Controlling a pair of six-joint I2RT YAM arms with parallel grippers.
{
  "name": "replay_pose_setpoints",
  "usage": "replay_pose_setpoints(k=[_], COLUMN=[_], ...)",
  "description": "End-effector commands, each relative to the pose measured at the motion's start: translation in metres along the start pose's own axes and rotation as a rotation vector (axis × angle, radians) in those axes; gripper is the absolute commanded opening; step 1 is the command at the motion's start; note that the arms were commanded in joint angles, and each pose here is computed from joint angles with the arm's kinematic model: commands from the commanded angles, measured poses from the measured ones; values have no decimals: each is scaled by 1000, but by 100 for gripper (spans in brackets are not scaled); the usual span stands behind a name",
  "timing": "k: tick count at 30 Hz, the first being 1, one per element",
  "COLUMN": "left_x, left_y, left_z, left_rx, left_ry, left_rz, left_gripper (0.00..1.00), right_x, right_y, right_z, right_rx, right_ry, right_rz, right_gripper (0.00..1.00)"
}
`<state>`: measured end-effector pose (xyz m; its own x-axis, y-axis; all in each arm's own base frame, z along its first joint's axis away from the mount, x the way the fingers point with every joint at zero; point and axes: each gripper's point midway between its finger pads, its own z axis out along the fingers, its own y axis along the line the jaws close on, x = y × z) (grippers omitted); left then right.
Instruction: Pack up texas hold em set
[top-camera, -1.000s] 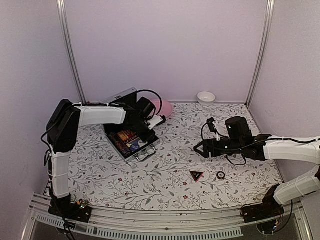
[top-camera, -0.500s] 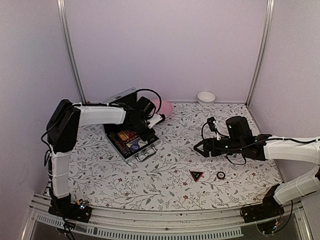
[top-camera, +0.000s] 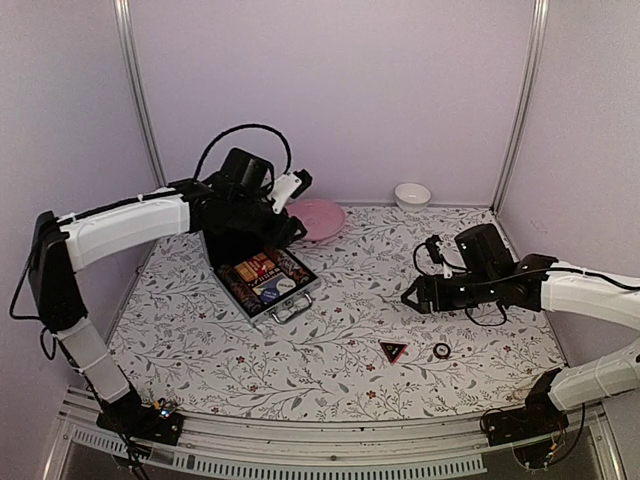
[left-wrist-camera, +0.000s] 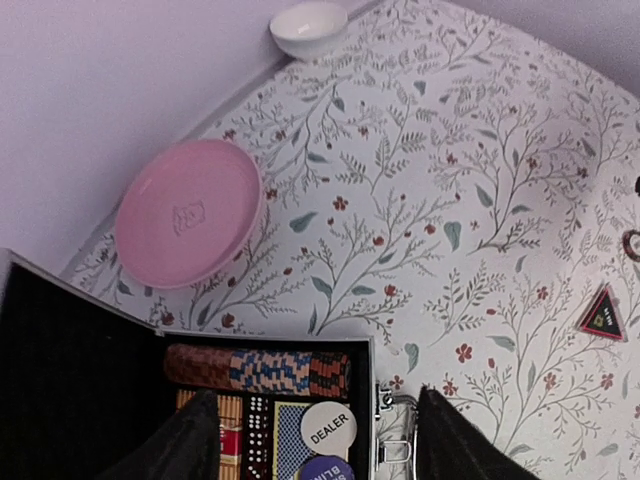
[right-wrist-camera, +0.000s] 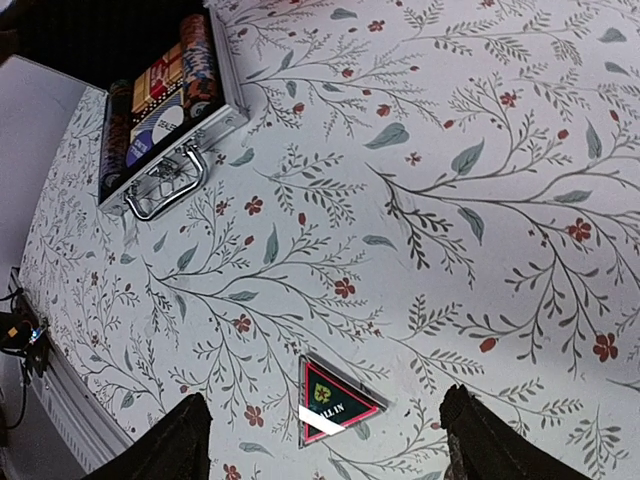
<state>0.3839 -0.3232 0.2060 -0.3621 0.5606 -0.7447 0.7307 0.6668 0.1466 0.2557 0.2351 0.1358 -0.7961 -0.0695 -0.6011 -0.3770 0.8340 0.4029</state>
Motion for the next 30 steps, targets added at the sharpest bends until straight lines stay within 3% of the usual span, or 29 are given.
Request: replay_pose_setpoints(k=[1,5,13,30], left_x=[-41,-38,13,18], left_y=[14,46,115,118], left_z=[-63,-107,-138,-139], left_rx=[-21,-39,-195,-217], left_ry=[-245,-371,-377,-356], left_rz=[-91,-198,-346,-345], left_gripper=[74,85,87,88], right_x=[32,63,99,119], right_y=[-30,-57,-86,-94], right_z=[-15,-18,-14,9], right_rx=[176,339,503,539], right_ry=[144,260,374,466], right_rz=[161,257,364,352], right_gripper=[80,80,74,61])
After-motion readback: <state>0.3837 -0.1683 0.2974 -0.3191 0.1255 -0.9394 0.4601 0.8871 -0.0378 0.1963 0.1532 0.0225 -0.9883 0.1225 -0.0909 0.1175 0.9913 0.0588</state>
